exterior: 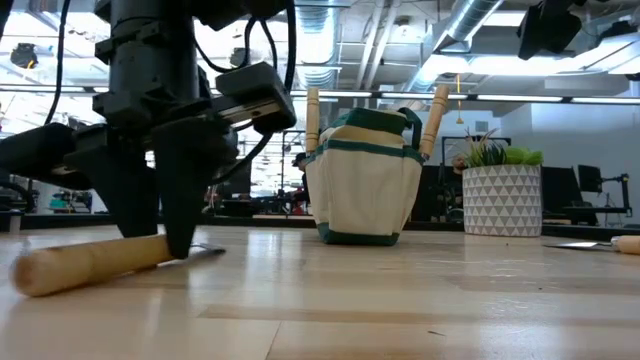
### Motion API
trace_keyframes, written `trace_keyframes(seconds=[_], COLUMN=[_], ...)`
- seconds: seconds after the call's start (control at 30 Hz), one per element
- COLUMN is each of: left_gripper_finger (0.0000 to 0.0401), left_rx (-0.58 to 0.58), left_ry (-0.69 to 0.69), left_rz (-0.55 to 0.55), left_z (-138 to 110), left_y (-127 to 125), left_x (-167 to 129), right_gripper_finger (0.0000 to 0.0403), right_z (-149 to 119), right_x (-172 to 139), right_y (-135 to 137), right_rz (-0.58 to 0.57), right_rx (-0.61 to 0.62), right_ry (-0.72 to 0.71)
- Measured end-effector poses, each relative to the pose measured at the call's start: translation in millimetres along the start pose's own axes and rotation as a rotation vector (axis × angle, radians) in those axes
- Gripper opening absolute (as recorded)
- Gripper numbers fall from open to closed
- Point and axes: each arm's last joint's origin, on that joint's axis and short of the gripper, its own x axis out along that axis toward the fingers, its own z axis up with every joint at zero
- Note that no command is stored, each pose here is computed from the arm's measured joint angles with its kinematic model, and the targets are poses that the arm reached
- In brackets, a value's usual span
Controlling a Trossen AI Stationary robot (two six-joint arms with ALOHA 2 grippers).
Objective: Pick & Place Garden tools in Gardening bag
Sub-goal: Put the brown trowel into the gardening bag
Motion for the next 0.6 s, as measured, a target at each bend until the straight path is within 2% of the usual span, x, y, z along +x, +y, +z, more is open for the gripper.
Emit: trace_keyframes(seconds=[0.2,0.33,0.43,0.6], left_gripper_finger=[0.0065,0.0054,0.0044,0.0037], left_rx=[0.045,0.042,0.060,0.069], left_ry=[-0.018,-0.094,-0.123,-0.134], left_rz=[0.076,0.187,0.213,0.216], left_z=[8.2,15.4,16.8,17.2], left_y=[8.0,22.1,26.1,28.6], left_x=[-10.5,-24.9,-36.5,-34.6], right_gripper_finger=[0.0270,0.0270,0.0270,0.0270], right_z=[0.3,0.3,0.6,0.8], right_x=[0.2,0.2,0.2,0.2], right_y=[-0.5,-0.4,-0.3,-0.1], right_rz=[-0.002,-0.002,0.000,0.001], right_rx=[0.003,0.003,0.003,0.008], right_ry=[0.000,-0.001,-0.004,-0.006])
